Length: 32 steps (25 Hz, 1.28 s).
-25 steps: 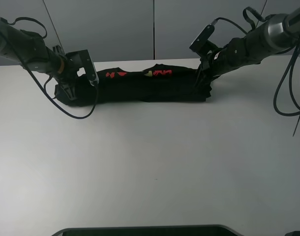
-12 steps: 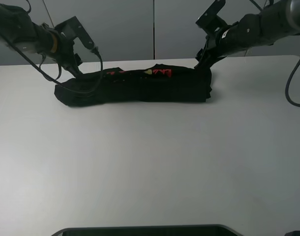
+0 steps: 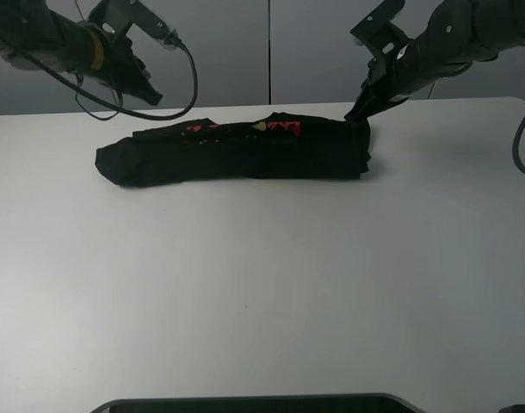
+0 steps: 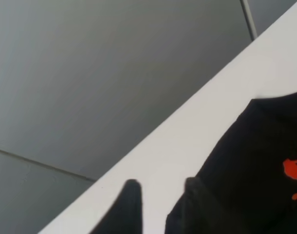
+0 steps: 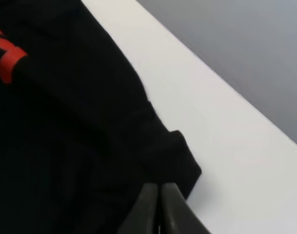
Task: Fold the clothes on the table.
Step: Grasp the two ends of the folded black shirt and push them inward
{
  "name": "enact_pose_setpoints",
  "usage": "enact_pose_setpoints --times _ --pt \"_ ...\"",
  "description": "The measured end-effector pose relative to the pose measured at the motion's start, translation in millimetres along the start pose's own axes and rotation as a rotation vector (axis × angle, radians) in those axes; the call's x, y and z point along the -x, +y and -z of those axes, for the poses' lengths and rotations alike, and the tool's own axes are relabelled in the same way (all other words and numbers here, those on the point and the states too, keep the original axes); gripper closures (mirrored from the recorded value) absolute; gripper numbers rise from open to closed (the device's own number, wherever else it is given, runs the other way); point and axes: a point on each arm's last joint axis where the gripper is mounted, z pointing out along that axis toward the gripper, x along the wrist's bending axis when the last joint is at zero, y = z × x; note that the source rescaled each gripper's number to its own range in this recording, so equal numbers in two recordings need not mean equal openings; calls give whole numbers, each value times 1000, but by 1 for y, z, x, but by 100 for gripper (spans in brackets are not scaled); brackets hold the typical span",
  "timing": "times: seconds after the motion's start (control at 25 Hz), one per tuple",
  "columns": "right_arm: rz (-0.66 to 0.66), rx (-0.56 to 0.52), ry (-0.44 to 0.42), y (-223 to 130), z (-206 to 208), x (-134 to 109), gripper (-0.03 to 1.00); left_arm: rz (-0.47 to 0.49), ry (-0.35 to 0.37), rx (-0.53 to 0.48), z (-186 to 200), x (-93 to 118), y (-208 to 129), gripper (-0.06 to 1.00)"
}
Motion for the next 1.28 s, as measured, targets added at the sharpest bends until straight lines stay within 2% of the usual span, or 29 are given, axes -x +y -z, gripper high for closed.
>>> enact_pose_setpoints --times 0.08,0.12,0.28,0.6,0.92,1.16,1.28 --pt "-34 0 9 0 0 -1 97 16 2 -24 -4 1 -4 92" --pt "-49 -3 14 -1 -1 -1 97 21 0 -39 -7 3 -7 93" --pt "-96 -31 59 -8 -13 -8 97 34 -14 -109 -20 15 -21 94" --pt "-136 -115 254 -33 -48 -36 97 -1 -93 -199 -48 58 -42 94" --pt "-212 -155 343 -41 -56 -47 97 19 -43 -414 -56 64 -73 94" --pt "-266 -256 383 -45 -52 -51 97 -56 -153 -484 -53 69 -76 94" --pt "-298 -341 399 -48 -46 -51 97 -51 -217 -542 -48 73 -77 94"
